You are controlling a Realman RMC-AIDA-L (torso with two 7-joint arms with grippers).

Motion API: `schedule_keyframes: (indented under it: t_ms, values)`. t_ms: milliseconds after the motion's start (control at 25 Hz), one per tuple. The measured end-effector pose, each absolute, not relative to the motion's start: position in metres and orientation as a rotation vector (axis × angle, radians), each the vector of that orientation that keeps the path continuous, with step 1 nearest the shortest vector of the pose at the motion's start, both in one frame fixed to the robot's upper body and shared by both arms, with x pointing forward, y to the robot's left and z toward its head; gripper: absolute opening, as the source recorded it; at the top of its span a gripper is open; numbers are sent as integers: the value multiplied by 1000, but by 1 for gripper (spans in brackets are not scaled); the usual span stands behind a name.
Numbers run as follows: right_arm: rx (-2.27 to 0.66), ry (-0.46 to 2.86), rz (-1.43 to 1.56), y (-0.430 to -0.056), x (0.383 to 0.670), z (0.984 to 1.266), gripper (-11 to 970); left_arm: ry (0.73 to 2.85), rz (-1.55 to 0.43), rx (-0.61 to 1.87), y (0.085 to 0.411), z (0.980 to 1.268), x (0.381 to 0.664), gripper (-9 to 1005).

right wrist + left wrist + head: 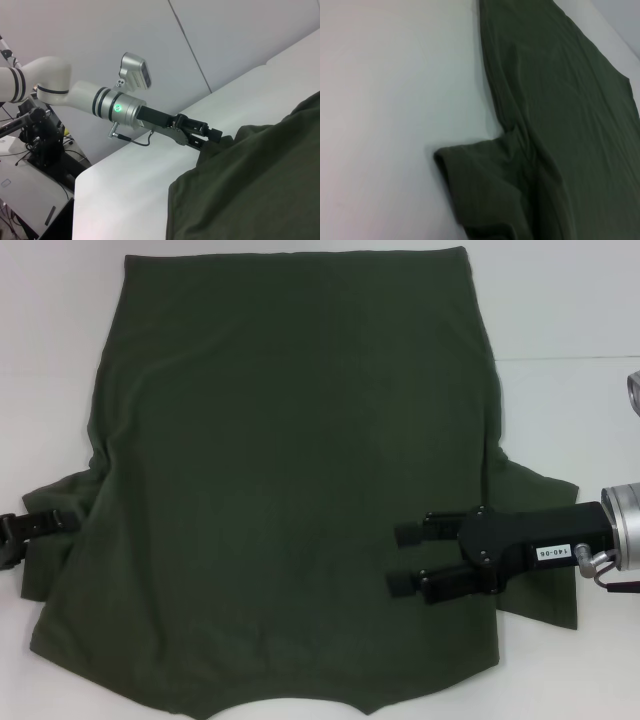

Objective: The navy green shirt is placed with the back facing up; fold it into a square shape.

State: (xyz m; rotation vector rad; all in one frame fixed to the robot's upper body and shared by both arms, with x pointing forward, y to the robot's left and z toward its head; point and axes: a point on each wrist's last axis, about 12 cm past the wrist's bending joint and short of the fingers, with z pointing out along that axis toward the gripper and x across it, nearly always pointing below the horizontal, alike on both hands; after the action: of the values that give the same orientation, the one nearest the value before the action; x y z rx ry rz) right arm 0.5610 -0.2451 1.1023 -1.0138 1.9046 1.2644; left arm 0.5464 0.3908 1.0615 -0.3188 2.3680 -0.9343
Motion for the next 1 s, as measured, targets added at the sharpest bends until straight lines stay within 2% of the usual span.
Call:
schedule_keyframes:
  t_ms: [200,840,960,1000]
  values:
    - [-1013,1905,1265,-245,561,1102,942,2371,-925,-317,391,1061,547,819]
    - [-1022,1900,1265,-243,562,1103,942,2387,-918,-313,390,1059,546,536]
    - [-1024,1899,1264,-243,562,1104,942,2390,-917,-306,390,1060,547,535]
    - [-1024,1898,1264,-243,562,1104,942,2394,-918,-305,390,1060,547,505]
